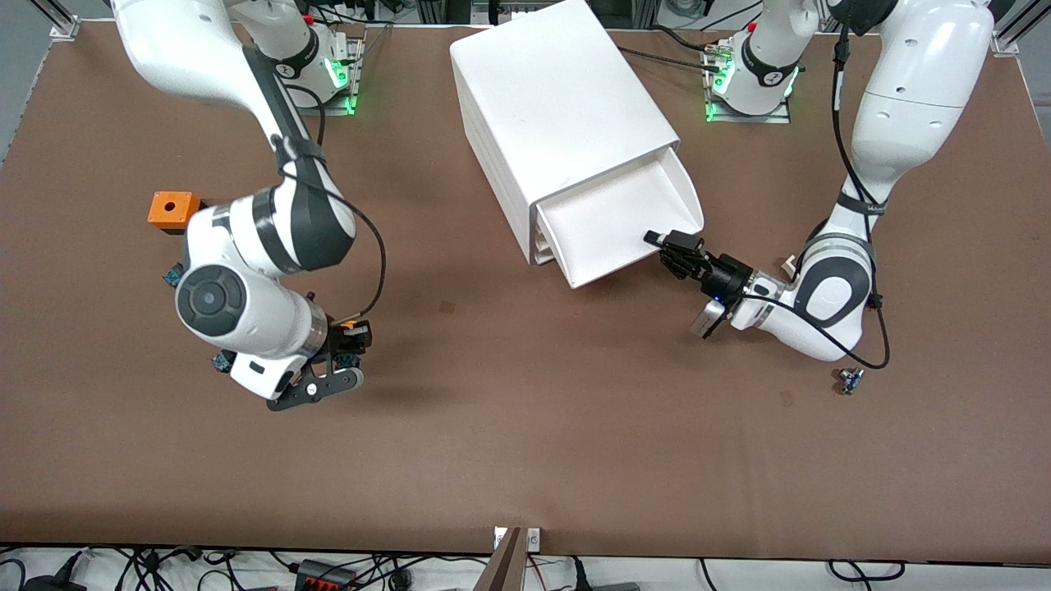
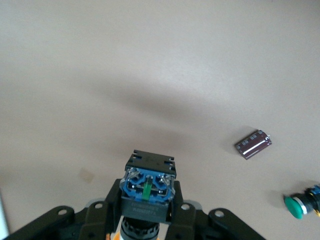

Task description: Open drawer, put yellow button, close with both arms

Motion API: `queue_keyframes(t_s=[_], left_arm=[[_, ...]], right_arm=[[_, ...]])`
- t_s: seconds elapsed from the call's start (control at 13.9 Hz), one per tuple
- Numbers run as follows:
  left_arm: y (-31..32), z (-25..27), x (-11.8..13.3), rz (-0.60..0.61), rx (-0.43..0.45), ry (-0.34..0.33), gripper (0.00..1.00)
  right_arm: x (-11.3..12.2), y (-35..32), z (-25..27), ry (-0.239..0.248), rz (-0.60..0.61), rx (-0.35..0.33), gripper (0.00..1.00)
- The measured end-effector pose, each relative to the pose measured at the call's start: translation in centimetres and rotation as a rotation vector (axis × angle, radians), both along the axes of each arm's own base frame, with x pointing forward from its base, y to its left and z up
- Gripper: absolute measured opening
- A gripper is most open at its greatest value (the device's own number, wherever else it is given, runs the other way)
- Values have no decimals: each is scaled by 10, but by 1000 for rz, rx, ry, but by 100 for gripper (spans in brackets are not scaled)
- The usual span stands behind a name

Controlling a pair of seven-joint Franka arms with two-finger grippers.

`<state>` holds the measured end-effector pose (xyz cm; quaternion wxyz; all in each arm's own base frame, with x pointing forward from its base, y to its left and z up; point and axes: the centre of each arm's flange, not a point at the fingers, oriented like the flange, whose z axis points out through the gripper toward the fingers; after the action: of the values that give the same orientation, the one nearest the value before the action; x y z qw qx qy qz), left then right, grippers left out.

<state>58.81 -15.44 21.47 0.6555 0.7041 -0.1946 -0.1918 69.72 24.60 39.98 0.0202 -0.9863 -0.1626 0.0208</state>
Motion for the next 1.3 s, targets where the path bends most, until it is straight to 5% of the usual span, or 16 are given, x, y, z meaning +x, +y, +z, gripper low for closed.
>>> queue_keyframes(t_s=[0.22, 0.79, 1.08, 1.3], left_arm=[[8, 1, 9, 11, 26, 1, 15], [22, 37, 26, 40, 193, 176, 94], [53, 89, 42, 39, 470, 189, 100], [82, 111, 59, 77, 758, 145, 100]], right_arm=[[-14, 29, 45, -21, 46, 11, 41], [-77, 143, 136, -163, 115, 94, 41], [-137, 236, 144, -208, 103, 145, 41], [-149, 258, 147, -246, 125, 180, 41]])
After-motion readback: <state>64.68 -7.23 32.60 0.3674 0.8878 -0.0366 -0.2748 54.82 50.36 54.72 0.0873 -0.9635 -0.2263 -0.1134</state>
